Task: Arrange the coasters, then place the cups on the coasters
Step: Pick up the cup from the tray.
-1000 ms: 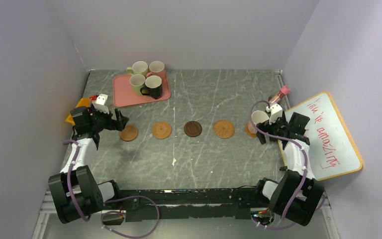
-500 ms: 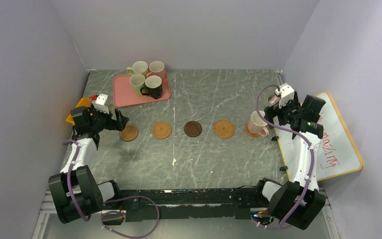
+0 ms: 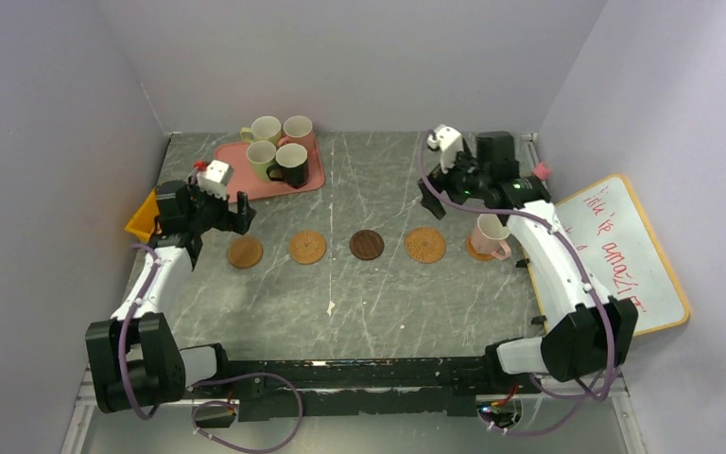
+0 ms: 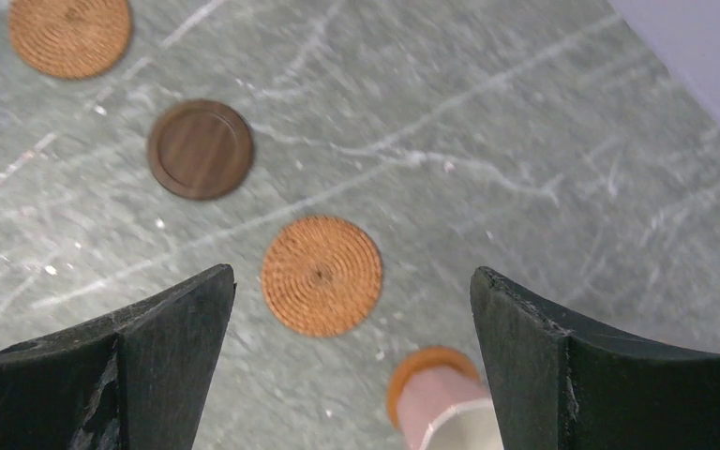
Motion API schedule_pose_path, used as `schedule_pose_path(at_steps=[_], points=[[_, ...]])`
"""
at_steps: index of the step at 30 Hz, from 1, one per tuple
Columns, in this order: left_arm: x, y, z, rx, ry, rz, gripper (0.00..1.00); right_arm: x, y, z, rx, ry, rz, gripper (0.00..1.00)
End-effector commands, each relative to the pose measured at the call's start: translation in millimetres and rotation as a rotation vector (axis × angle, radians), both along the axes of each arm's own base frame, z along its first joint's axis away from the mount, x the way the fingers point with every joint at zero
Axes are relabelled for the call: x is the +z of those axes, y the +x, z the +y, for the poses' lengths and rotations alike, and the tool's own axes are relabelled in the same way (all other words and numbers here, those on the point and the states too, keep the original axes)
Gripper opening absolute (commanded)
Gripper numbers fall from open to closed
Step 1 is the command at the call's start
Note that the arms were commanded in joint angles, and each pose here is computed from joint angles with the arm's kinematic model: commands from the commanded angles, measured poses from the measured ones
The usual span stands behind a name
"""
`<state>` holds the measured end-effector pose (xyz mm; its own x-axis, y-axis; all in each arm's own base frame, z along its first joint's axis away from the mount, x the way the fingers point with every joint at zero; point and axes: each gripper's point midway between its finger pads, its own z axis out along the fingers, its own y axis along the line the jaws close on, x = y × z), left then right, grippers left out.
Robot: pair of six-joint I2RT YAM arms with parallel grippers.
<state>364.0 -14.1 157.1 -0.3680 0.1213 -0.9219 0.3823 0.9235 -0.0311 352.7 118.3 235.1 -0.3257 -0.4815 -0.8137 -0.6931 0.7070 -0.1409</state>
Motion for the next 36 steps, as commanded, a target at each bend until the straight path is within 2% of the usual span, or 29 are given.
schedule_pose_path(at_steps=[1, 9, 14, 19, 24, 28, 36], points=[[27, 28, 2, 0.055, 0.105, -0.061, 0.96, 32, 6, 44, 0.016, 0.034, -0.039, 1.0], [55, 87, -15, 0.038, 0.144, -0.099, 0.96, 7, -17, 121, 0.174, 0.025, 0.004, 1.0], [40, 113, -40, -0.009, 0.177, -0.079, 0.96, -9, -29, 141, 0.21, 0.024, -0.013, 1.0], [45, 135, -54, -0.01, 0.197, -0.1, 0.96, -12, -19, 137, 0.138, 0.046, -0.081, 1.0], [70, 170, -44, 0.101, 0.197, -0.126, 0.96, -30, -9, 129, 0.078, 0.018, -0.11, 1.0], [74, 195, -43, 0.136, 0.187, -0.096, 0.96, -38, -4, 126, 0.057, -0.002, -0.114, 1.0], [56, 224, -66, 0.092, 0.175, -0.025, 0.96, -44, 1, 119, 0.032, -0.029, -0.144, 1.0]])
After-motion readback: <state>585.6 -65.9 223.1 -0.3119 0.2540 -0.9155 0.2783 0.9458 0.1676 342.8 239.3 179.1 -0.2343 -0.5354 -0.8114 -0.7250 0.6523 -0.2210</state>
